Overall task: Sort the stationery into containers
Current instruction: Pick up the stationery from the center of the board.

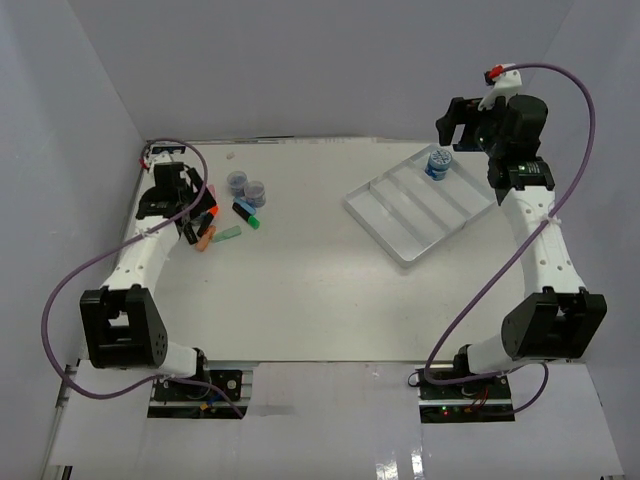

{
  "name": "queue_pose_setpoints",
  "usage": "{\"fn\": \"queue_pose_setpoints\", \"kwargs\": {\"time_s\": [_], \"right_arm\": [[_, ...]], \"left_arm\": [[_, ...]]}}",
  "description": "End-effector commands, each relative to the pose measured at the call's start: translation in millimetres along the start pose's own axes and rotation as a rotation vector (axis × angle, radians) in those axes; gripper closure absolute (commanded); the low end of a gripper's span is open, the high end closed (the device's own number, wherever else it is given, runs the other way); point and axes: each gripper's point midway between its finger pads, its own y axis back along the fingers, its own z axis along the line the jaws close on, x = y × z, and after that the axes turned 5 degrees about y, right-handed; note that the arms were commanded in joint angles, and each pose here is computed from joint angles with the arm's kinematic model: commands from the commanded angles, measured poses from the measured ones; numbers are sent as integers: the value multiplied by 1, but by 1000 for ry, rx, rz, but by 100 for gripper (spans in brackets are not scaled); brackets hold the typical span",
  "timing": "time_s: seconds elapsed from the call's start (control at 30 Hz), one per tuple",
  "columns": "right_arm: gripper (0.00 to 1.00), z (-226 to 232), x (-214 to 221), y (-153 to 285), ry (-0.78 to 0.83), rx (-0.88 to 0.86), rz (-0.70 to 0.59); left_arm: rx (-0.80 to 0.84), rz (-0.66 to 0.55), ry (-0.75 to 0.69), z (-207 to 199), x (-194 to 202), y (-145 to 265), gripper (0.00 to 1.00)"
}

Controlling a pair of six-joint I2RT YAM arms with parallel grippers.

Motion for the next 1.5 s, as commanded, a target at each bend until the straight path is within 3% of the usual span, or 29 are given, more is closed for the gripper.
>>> {"fn": "queue_pose_setpoints", "kwargs": {"time_s": [0.0,0.3,0.57,0.87,0.97,1.03,1.23,1.47], "right_arm": [[10,23,30,3,-87,-109,23],[10,65,59,30,-164,-285,11],[10,71,68,34,-169,-313,20],[10,80,80,29,-188,-370,51],[10,81,83,28,-191,-375,57],[10,80,86,27,-192,-373,66],[10,82,86,27,-196,-384,68],[10,84,79,32,-192,-393,58]], "left_arm": [[-108,-69,73,27,-39,-22,2],[-194,-180,51,34,-107,-80,2],[-223,-122,-6,34,-95,-136,2],[-227,-74,-36,34,-79,-169,2],[-227,-71,-40,33,-78,-173,9],[-225,-67,-38,33,-77,-175,22],[-234,-82,-56,34,-84,-172,43],[-105,-218,-88,-8,-155,-120,48]]}}
